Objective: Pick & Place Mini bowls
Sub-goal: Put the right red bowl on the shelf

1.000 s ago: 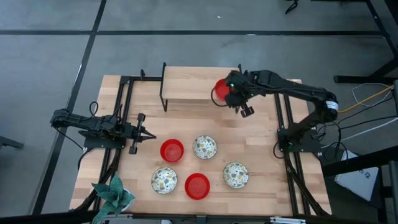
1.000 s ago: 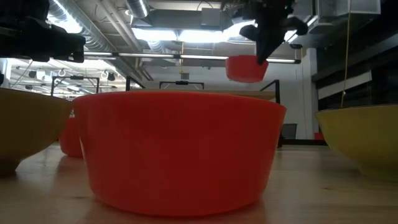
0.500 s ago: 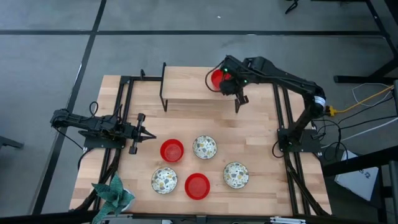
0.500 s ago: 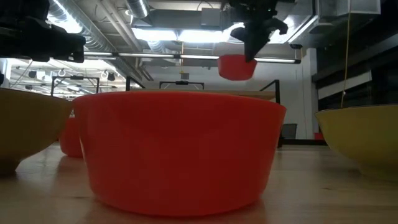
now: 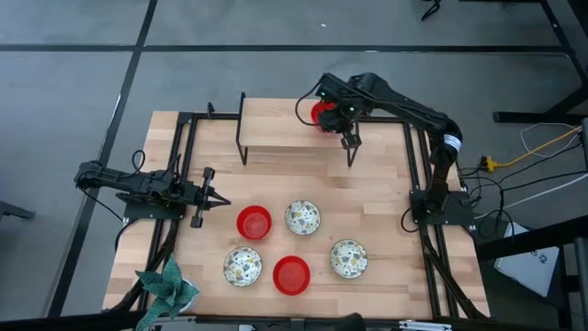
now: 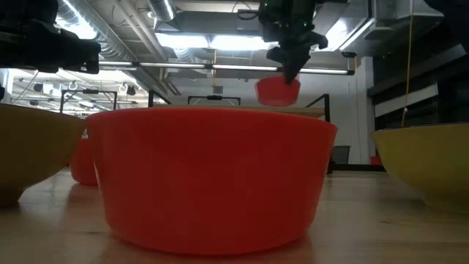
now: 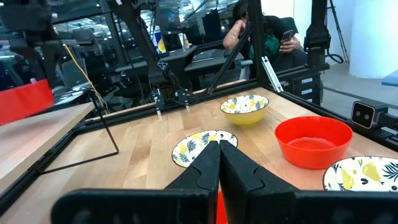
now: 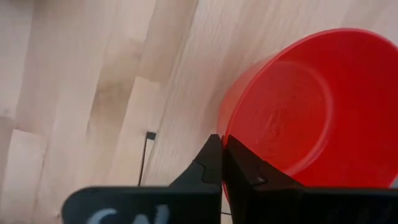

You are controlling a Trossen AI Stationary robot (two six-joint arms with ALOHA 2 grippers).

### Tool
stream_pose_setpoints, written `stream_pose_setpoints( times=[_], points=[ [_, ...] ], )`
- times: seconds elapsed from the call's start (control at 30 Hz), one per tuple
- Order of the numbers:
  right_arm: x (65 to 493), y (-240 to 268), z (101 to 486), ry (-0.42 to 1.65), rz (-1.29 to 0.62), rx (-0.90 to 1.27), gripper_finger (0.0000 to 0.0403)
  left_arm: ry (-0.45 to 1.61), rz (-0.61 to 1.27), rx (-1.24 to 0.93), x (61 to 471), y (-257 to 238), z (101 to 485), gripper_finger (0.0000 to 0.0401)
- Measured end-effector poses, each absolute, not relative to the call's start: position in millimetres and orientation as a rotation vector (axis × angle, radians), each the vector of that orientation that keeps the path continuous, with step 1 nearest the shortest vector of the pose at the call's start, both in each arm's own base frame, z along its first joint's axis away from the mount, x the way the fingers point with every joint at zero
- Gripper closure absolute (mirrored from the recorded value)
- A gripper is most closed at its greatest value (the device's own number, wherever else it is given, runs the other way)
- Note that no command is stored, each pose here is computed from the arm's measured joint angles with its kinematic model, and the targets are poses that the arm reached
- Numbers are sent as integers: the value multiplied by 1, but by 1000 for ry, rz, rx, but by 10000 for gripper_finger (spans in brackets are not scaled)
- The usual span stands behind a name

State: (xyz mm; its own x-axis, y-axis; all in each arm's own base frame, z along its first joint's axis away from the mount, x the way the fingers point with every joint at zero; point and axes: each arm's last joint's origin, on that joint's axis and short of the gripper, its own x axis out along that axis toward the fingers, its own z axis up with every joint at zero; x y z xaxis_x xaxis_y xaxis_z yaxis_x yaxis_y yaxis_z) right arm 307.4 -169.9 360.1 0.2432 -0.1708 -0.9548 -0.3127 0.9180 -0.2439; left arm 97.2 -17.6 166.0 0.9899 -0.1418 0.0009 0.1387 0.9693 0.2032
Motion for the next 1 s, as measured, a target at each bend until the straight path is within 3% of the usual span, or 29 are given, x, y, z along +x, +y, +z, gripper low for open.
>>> stream_pose_setpoints(
  times=[1.0],
  points=[
    [314, -179, 351, 1327, 39, -348, 401, -15, -142, 204, 97, -18, 166, 397]
  ],
)
